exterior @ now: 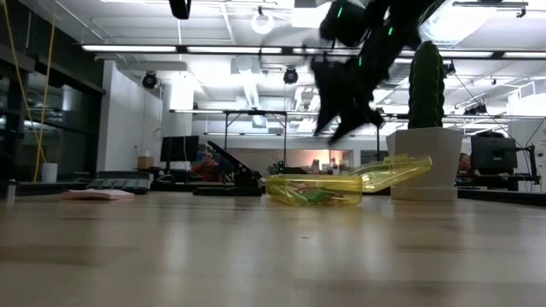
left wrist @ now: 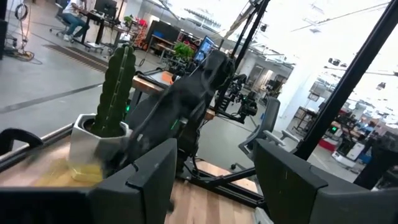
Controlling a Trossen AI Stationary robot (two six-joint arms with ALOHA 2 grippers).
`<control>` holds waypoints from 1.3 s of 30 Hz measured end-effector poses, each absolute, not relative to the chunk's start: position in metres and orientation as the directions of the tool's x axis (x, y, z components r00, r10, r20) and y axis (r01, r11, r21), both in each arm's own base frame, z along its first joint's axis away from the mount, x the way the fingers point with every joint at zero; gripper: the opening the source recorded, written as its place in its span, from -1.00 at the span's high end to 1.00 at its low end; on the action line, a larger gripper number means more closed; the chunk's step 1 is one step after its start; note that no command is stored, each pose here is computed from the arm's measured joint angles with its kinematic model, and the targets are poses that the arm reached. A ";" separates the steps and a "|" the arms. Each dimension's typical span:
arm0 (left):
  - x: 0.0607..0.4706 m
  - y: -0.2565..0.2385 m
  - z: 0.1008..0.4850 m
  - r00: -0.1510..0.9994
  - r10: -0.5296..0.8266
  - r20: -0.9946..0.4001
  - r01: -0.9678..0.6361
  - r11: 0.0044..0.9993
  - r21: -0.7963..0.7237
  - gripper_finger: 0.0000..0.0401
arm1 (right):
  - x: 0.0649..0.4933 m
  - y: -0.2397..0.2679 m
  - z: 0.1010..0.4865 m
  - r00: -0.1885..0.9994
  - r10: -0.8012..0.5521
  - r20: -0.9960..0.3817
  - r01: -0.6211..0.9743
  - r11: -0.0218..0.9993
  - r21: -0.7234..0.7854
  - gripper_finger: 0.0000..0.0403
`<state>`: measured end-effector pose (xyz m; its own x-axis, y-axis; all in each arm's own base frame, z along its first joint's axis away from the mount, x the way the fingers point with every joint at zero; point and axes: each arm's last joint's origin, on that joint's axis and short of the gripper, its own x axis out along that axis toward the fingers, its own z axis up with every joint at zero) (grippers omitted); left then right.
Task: Pack school essentials
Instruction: Put the pink sticky notes into the yellow supply box
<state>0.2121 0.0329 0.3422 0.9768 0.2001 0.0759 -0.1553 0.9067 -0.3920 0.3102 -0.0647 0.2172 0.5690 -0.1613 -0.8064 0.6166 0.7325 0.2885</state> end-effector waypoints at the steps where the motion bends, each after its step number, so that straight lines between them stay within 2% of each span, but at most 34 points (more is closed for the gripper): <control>1: 0.212 0.033 0.342 0.977 0.200 0.075 -0.157 0.911 -0.382 -0.01 | 0.308 -0.062 0.230 0.617 -0.161 -0.770 0.575 0.760 0.302 0.02; 5: 0.212 0.032 0.341 0.978 0.197 0.070 -0.160 0.921 -0.355 -0.01 | 0.293 -0.046 0.281 0.794 -0.146 -0.590 0.390 0.867 0.310 0.03; 9: 0.212 0.032 0.341 0.979 0.193 0.068 -0.161 0.931 -0.327 -0.01 | 0.277 -0.027 0.322 0.916 -0.112 -0.386 0.241 0.921 0.305 0.03; 13: 0.212 0.032 0.341 0.982 0.176 0.068 -0.149 0.945 -0.291 -0.01 | 0.267 -0.008 0.353 0.982 -0.064 -0.176 0.113 0.952 0.285 0.03; 16: 0.212 0.032 0.341 0.982 0.176 0.068 -0.152 0.950 -0.274 -0.01 | 0.267 0.002 0.364 0.996 -0.034 -0.077 0.052 0.965 0.256 0.03; 22: 0.212 0.032 0.341 0.982 0.177 0.068 -0.152 0.950 -0.274 -0.01 | 0.270 0.009 0.358 0.994 -0.031 -0.109 0.057 0.967 0.249 0.04; 29: 0.212 0.032 0.341 0.981 0.184 0.068 -0.159 0.951 -0.266 -0.01 | 0.268 0.009 0.366 0.998 -0.030 -0.046 0.040 0.974 0.224 0.04; 39: 0.212 0.032 0.341 0.980 0.190 0.061 -0.173 0.961 -0.215 -0.01 | 0.268 0.009 0.365 0.998 -0.029 -0.049 0.038 0.977 0.212 0.04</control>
